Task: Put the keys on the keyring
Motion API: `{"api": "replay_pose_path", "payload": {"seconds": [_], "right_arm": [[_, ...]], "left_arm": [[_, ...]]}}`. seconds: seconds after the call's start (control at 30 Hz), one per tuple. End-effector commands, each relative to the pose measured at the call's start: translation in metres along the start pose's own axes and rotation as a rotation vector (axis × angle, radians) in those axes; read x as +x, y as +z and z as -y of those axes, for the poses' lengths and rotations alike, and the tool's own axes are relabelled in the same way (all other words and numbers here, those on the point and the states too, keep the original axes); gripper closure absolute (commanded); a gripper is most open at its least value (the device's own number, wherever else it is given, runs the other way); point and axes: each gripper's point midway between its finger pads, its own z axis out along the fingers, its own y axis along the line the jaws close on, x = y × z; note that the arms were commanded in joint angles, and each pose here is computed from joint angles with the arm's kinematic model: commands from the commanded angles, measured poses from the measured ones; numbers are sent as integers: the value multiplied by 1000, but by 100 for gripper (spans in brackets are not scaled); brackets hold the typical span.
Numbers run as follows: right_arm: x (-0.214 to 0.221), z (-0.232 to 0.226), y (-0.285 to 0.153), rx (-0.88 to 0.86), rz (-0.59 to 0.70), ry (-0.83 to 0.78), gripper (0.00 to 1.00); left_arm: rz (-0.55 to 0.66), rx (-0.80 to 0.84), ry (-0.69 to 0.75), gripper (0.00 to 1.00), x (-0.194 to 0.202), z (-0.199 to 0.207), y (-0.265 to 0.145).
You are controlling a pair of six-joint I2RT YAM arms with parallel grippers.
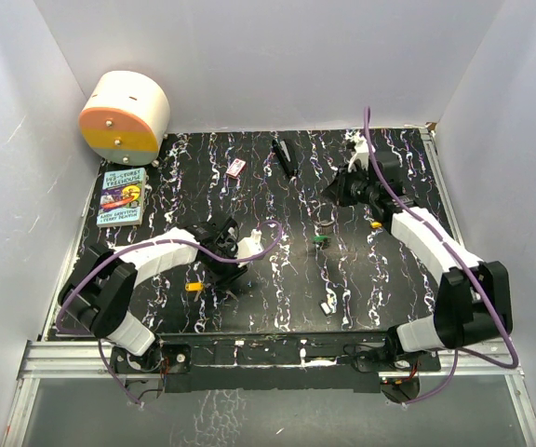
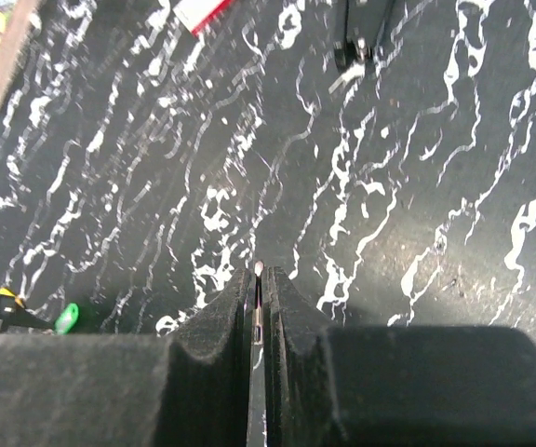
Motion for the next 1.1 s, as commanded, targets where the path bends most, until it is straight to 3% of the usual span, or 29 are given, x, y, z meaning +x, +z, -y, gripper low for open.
{"api": "replay_pose_path", "payload": {"seconds": [0.0,0.43,0.7,0.77,0.87,1.07], "right_arm": [[-1,10,13,2,22,-55,93],[25,36,39,57,-72,-75,93],[32,40,46,57,-84,-68,93],[34,42,47,62,-89,-68,93],[38,44,48,64,-97,-63,93],[42,43,48,62,-102,-53,93]], "left_arm": [[-3,39,4,75,3,9,2],[-11,35,5,100,3,8,1],[-8,20,6,99,1,5,1],[-8,9,4,88,0,2,0],[0,11,11,79,-3,1,0],[42,25,35,76,-7,7,-3]]}}
